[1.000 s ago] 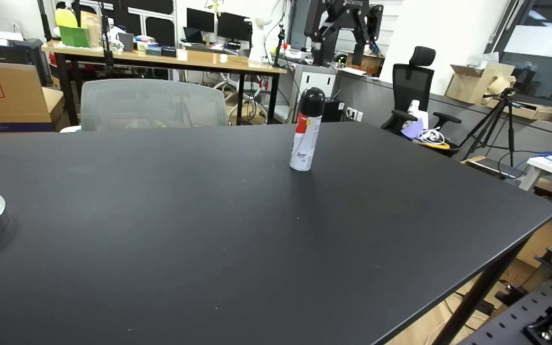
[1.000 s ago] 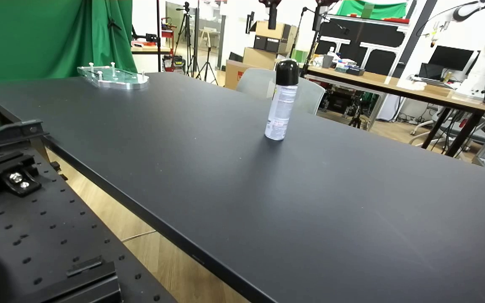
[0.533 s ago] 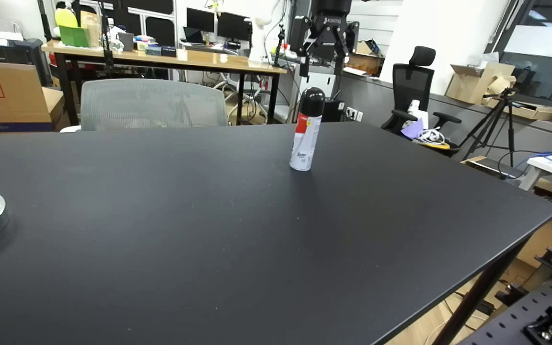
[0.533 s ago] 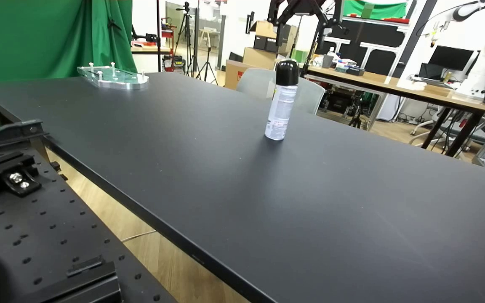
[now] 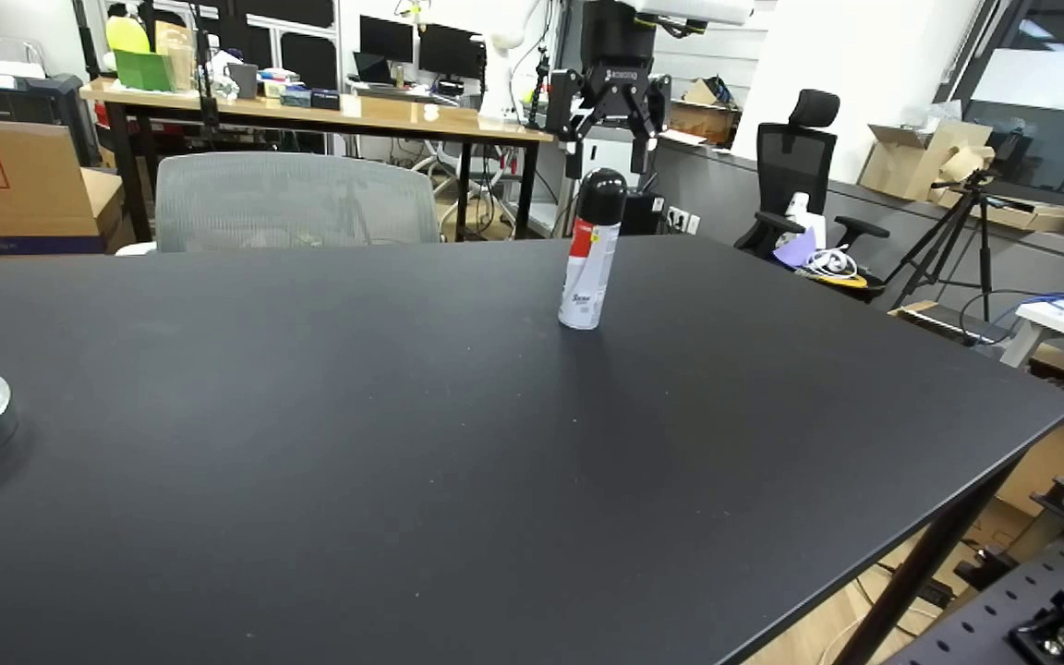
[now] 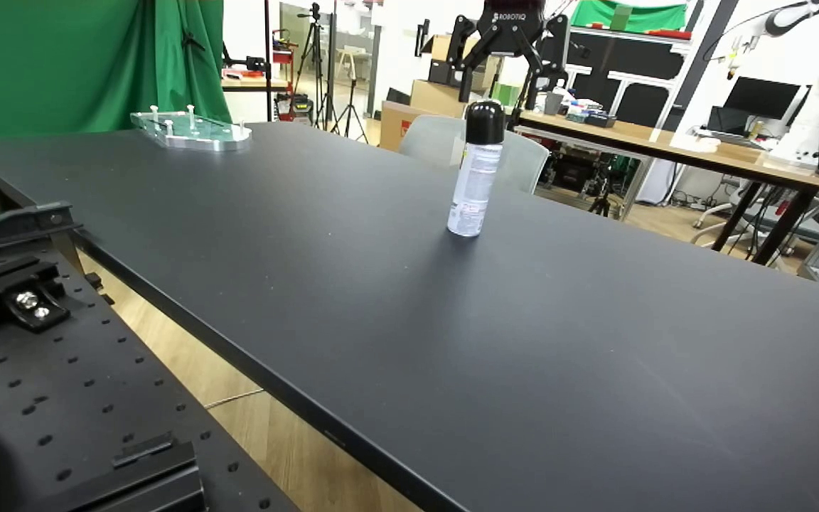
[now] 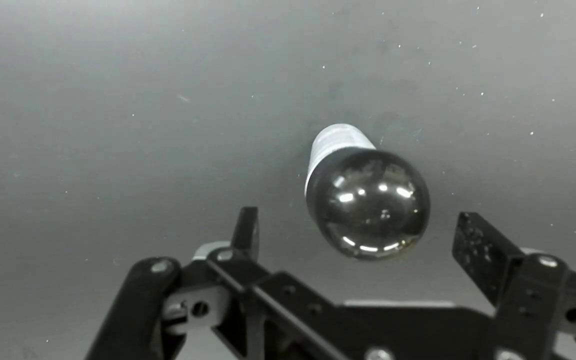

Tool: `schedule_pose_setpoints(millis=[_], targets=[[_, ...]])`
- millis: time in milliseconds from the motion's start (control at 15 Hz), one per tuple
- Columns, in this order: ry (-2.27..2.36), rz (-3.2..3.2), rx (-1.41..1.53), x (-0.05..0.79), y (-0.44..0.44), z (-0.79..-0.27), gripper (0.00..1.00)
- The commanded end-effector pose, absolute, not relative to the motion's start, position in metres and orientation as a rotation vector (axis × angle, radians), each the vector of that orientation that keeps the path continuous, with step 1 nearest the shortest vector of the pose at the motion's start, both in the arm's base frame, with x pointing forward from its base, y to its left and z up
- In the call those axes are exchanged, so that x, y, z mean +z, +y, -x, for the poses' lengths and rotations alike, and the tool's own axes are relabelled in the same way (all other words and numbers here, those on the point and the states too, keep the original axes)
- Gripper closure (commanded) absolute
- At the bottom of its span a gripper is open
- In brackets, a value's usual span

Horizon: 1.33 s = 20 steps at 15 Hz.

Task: Remove the black cap from the can and put it on the table

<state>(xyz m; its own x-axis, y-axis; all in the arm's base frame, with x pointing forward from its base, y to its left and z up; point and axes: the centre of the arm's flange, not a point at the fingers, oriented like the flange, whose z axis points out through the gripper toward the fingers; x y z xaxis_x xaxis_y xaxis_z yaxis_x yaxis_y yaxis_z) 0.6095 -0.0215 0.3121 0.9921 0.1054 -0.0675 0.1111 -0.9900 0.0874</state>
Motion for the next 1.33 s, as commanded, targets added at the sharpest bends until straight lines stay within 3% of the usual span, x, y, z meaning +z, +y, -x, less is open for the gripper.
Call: schedule_pose_setpoints(millis=[0,200,267,400,733,1267], targets=[[0.168,-3.032,-0.139,0.315,-0.021,-0.62,0.0],[0.173,-3.021,-0.173,0.314,-0.018,-0.617,0.0],[0.173,-3.022,-0.18,0.314,-0.018,-0.616,0.25],[0.175,-3.02,-0.186,0.314,-0.017,-0.615,0.32],[0.173,-3.02,-0.187,0.316,-0.018,-0.613,0.67],[0.247,-3.062,-0.187,0.341,-0.002,-0.595,0.68]])
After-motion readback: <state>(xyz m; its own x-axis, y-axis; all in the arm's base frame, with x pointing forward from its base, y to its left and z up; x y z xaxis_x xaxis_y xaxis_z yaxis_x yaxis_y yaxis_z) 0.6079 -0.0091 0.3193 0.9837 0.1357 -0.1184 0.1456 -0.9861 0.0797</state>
